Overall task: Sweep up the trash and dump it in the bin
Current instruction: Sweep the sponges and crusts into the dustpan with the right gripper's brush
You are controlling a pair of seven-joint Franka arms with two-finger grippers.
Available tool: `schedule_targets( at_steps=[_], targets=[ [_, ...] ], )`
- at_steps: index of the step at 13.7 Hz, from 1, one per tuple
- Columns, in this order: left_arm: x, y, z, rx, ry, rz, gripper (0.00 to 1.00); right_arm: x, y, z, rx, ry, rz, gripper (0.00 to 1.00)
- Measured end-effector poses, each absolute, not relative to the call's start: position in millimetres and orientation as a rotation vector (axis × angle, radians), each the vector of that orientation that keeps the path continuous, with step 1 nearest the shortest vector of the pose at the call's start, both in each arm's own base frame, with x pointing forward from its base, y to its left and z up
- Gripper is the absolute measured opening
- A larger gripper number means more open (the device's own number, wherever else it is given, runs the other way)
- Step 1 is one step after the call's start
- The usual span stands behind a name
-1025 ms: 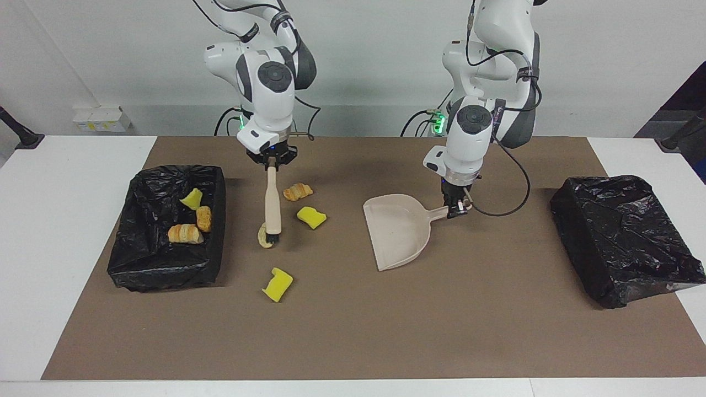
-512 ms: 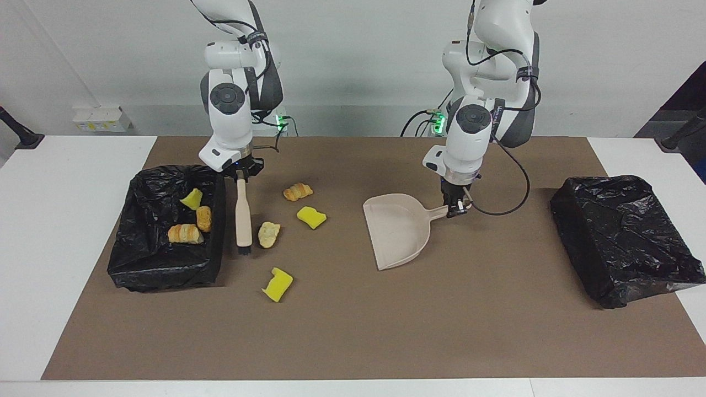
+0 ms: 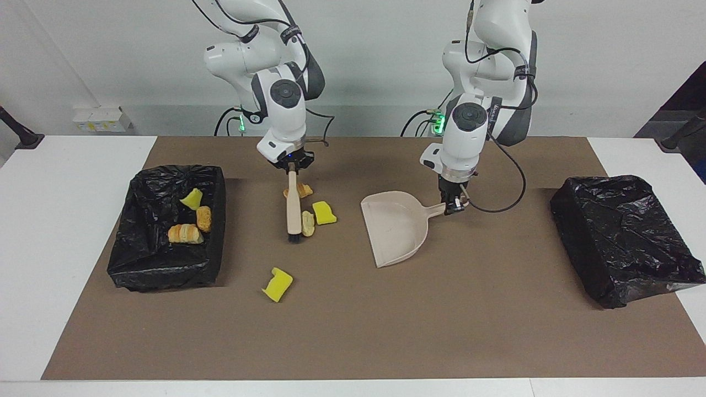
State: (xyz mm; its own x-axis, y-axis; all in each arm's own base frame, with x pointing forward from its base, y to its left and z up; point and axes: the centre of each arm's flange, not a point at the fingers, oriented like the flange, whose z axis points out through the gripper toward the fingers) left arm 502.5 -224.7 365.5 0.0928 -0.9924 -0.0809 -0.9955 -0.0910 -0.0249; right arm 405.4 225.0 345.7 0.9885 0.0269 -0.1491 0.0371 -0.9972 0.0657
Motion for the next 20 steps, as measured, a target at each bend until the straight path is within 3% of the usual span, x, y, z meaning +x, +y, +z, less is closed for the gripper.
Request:
schedule_targets(
  at_steps=[6,12,15,20],
  targets=[
    [498,-226,360,-2.261,2.074,0.061,0.32,429,343,330,3.173,-0.114,-0.239,0.27],
    [498,-227,357,-2.237,2.089,0.025,0.32,363,433,348,3.203,0.15,-0.255,0.27],
    [499,-223,355,-2.219,2.105,0.016,0.32,353,413,374,3.115,0.164,-0.376,0.27],
    [507,-211,360,-2.194,2.128,0.023,0.32,364,297,438,3.077,0.066,-0.453,0.27]
  ],
)
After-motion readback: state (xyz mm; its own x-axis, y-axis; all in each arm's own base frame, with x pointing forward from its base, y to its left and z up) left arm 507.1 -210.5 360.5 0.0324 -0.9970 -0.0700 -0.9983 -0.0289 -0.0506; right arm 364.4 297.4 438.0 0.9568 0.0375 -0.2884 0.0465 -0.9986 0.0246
